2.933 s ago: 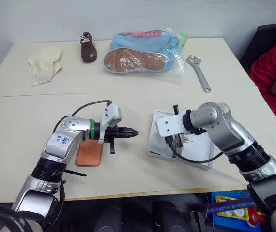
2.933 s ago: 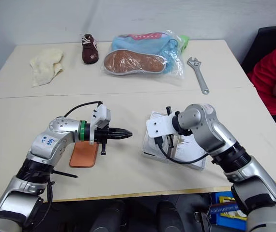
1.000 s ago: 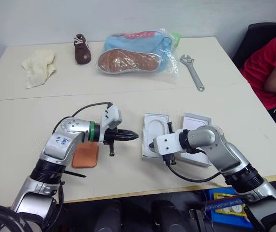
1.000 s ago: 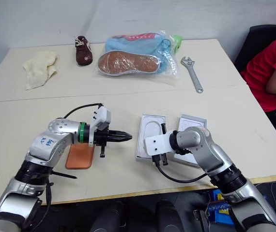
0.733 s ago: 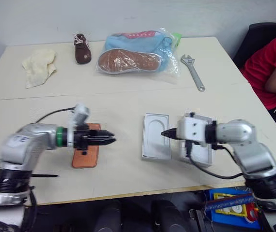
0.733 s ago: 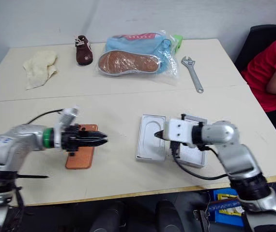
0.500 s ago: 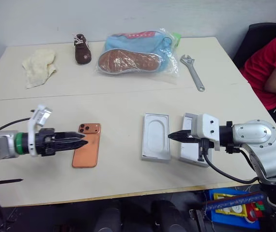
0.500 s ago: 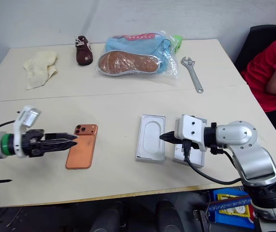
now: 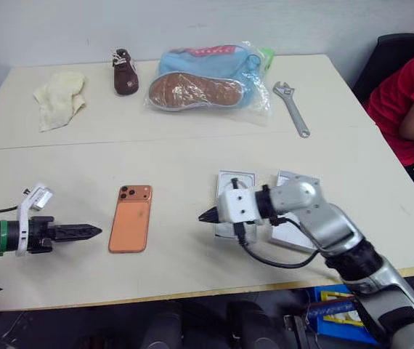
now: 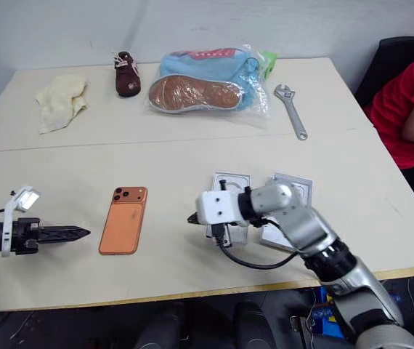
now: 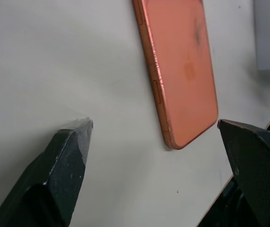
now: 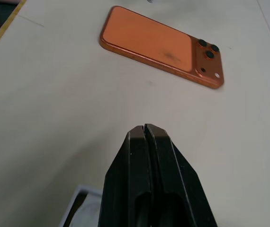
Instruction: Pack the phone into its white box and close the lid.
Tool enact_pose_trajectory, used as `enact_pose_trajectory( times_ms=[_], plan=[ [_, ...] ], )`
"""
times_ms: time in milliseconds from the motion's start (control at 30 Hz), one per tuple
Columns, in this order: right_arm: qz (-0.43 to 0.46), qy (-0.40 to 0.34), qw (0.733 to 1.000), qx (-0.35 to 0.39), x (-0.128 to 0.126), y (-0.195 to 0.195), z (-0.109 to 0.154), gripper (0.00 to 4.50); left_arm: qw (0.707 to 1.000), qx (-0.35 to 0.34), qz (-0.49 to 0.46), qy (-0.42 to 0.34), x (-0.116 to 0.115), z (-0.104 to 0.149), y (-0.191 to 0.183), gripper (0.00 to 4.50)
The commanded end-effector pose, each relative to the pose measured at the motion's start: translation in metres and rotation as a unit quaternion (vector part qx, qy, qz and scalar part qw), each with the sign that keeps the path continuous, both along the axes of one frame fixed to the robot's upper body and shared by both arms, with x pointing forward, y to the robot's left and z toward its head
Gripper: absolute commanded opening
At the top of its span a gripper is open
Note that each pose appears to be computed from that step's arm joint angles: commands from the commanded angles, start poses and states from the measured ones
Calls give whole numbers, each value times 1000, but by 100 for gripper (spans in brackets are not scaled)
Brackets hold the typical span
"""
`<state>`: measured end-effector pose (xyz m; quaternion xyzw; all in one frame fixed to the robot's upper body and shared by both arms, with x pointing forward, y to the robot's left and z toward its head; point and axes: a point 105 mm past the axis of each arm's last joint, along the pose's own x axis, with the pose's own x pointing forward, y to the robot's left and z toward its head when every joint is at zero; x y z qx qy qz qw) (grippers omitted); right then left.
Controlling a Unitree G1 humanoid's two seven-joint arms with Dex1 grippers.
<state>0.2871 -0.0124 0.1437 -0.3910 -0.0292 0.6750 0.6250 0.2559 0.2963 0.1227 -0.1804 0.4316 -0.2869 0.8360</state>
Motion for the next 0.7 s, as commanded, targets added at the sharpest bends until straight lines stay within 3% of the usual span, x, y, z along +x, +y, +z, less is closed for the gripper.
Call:
enact_pose_trajectory(
  times_ms=[33, 433, 533, 700],
  plan=[
    [23, -21, 1000, -5, 2, 23, -3, 0, 999, 18, 0, 33, 3, -20, -15, 447],
    [42, -37, 996, -69, 15, 64, -32, 0, 994, 60, -40, 88, 11, -66, -67, 447],
    [36, -43, 995, -86, 21, 66, -37, 0, 994, 25, -34, 99, 17, -67, -86, 447],
    [25, -48, 994, -97, 28, 68, -42, 0, 994, 37, -47, 89, 23, -66, -106, 447]
  ],
)
